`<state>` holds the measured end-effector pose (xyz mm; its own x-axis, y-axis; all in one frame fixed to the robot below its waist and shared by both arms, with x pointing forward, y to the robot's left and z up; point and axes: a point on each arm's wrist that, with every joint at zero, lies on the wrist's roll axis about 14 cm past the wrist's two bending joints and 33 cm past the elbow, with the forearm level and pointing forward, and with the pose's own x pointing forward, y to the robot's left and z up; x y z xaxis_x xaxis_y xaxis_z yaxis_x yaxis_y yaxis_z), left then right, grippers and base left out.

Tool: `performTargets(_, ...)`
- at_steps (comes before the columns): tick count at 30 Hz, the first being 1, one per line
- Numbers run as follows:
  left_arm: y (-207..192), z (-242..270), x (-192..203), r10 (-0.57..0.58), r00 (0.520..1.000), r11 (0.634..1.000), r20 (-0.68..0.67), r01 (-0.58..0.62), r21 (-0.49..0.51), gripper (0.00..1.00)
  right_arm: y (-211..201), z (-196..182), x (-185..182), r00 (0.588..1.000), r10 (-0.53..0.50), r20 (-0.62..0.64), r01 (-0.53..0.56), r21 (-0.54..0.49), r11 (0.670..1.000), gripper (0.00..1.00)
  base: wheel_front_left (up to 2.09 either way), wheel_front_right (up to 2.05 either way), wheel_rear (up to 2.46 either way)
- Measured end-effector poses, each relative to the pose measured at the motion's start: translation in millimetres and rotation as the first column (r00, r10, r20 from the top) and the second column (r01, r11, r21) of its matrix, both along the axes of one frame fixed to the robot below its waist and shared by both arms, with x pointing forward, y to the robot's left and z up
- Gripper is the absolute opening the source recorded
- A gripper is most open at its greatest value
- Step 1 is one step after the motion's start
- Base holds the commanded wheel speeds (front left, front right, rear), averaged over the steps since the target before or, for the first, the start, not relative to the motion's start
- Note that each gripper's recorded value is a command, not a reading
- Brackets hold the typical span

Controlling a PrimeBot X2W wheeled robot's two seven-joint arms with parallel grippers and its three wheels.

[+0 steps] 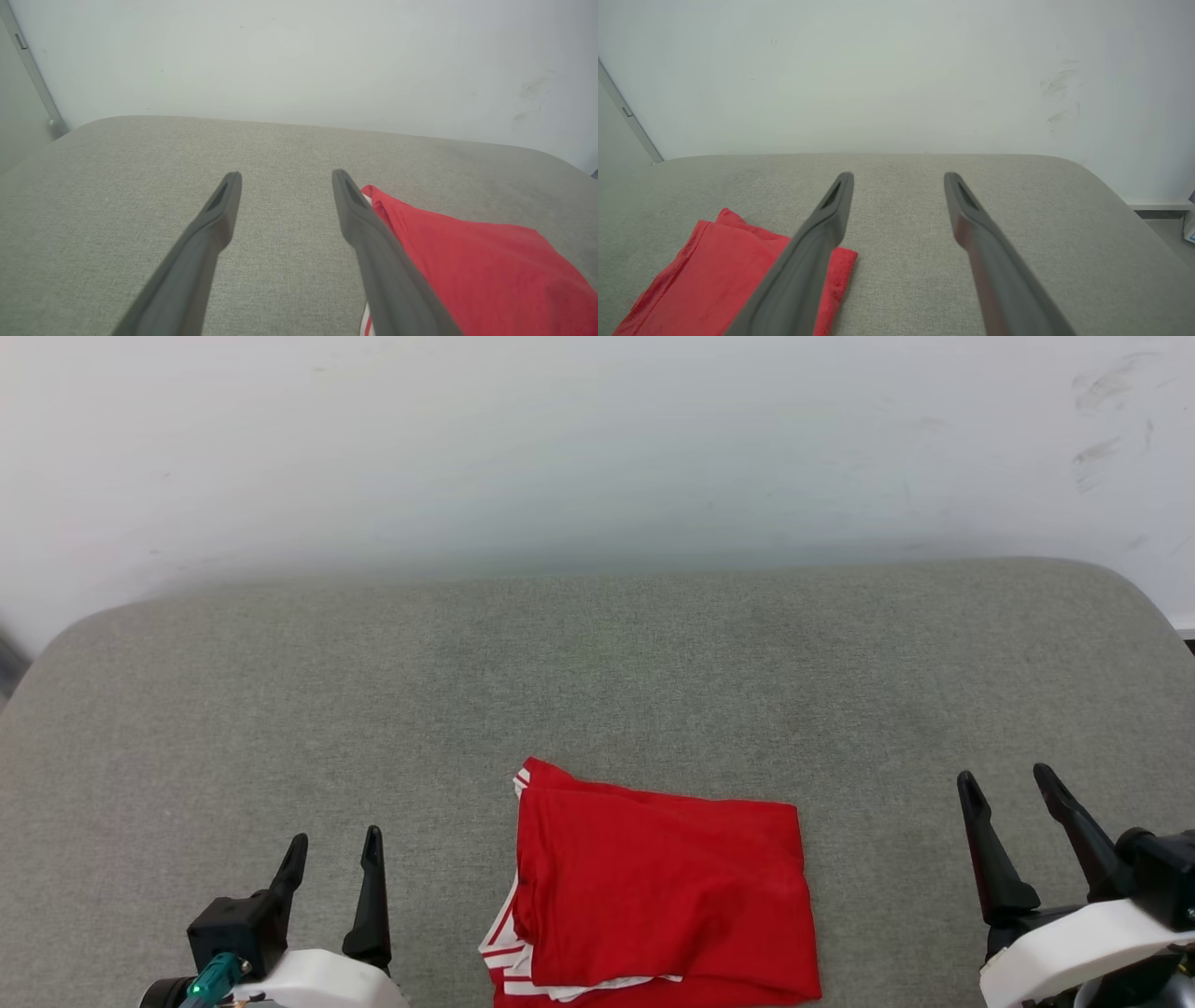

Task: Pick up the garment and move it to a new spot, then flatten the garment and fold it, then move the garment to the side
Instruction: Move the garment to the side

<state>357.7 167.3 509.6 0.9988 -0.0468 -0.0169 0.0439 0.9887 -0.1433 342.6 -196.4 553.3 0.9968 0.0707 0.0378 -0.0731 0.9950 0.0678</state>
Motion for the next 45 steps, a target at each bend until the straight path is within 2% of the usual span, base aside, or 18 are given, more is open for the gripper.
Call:
performTargets(7, 3, 1, 3, 0.014, 1.000, 1.000, 0.009, -0.014, -0.008, 1.00, -12, -6, 1, 0.999, -0.031, -0.037, 0.033, 0.036, 0.999, 1.00, 0.00, 0.00, 0.00)
performTargets(11, 7, 7, 5, 0.031, 0.999, 0.999, 0.031, -0.030, -0.021, 1.00, -47, -29, 1, 0.982, -0.099, -0.159, 0.114, 0.087, 0.990, 1.00, 0.00, 0.00, 0.00)
performTargets(15, 11, 14, 7, 0.047, 0.997, 0.998, 0.056, -0.045, -0.031, 1.00, -71, -63, 2, 0.939, -0.114, -0.326, 0.171, 0.153, 0.973, 1.00, 0.00, 0.00, 0.00)
performTargets(19, 14, 17, 14, 0.059, 0.996, 0.998, 0.070, -0.057, -0.033, 1.00, -60, -106, 6, 0.858, -0.014, -0.513, 0.169, 0.257, 0.951, 1.00, 0.00, 0.00, 0.00)
performTargets(21, 17, 17, 18, 0.070, 0.995, 0.997, 0.071, -0.068, -0.033, 1.00, -40, -128, 8, 0.799, 0.078, -0.596, 0.153, 0.326, 0.933, 1.00, 0.00, 0.00, 0.00)
performTargets(23, 19, 15, 20, 0.079, 0.994, 0.996, 0.069, -0.077, -0.035, 1.00, -12, -144, 11, 0.751, 0.183, -0.634, 0.148, 0.432, 0.890, 1.00, 0.00, 0.00, 0.00)
performTargets(25, 22, 14, 24, 0.089, 0.994, 0.996, 0.069, -0.087, -0.037, 1.00, 7, -158, 14, 0.697, 0.249, -0.672, 0.123, 0.454, 0.882, 1.00, 0.00, 0.00, 0.00)
performTargets(31, 29, 1, 29, 0.112, 0.993, 0.993, 0.034, -0.111, -0.034, 1.00, 80, -173, 28, 0.570, 0.503, -0.649, 0.111, 0.668, 0.736, 1.00, 0.00, 0.00, 0.00)
performTargets(33, 34, -4, 29, 0.125, 0.992, 0.992, 0.020, -0.124, -0.031, 1.00, 94, -178, 29, 0.532, 0.552, -0.642, 0.120, 0.703, 0.701, 1.00, 0.00, 0.00, 0.00)
performTargets(35, 36, -7, 29, 0.130, 0.991, 0.991, 0.012, -0.130, -0.029, 1.00, 102, -182, 31, 0.502, 0.581, -0.640, 0.125, 0.719, 0.684, 1.00, 0.00, 0.00, 0.00)
performTargets(36, 38, -8, 30, 0.135, 0.991, 0.990, 0.011, -0.135, -0.028, 1.00, 105, -183, 31, 0.492, 0.590, -0.640, 0.127, 0.723, 0.679, 0.77, 0.00, 0.00, 0.00)
performTargets(37, 39, -8, 30, 0.138, 0.990, 0.990, 0.010, -0.138, -0.027, 1.00, 108, -184, 32, 0.484, 0.597, -0.640, 0.123, 0.725, 0.678, 0.23, 0.00, 0.00, 0.00)
performTargets(38, 40, -8, 30, 0.142, 0.990, 0.990, 0.011, -0.142, -0.025, 1.00, 110, -183, 34, 0.481, 0.602, -0.637, 0.119, 0.728, 0.675, 0.00, 0.00, 0.00, 0.00)
performTargets(39, 41, -7, 30, 0.141, 0.990, 0.990, 0.014, -0.141, -0.024, 1.00, 112, -182, 34, 0.479, 0.609, -0.632, 0.118, 0.734, 0.669, 0.00, 0.00, 0.00, 0.00)
performTargets(40, 41, -5, 29, 0.139, 0.990, 0.990, 0.021, -0.138, -0.023, 1.00, 117, -182, 31, 0.469, 0.614, -0.635, 0.100, 0.729, 0.677, 0.00, 0.00, 0.00, 0.00)
performTargets(42, 40, -2, 28, 0.136, 0.990, 0.990, 0.029, -0.135, -0.029, 1.00, 117, -180, 30, 0.480, 0.602, -0.638, 0.081, 0.715, 0.694, 0.00, 0.00, 0.00, 0.00)
performTargets(43, 39, -1, 27, 0.132, 0.991, 0.991, 0.031, -0.131, -0.028, 1.00, 114, -181, 28, 0.481, 0.582, -0.655, 0.055, 0.686, 0.726, 0.00, 0.00, 0.00, 0.00)
performTargets(45, 36, -1, 25, 0.122, 0.992, 0.992, 0.032, -0.121, -0.030, 1.00, 103, -179, 30, 0.513, 0.531, -0.675, 0.015, 0.625, 0.780, 0.00, 0.00, 0.00, 0.00)
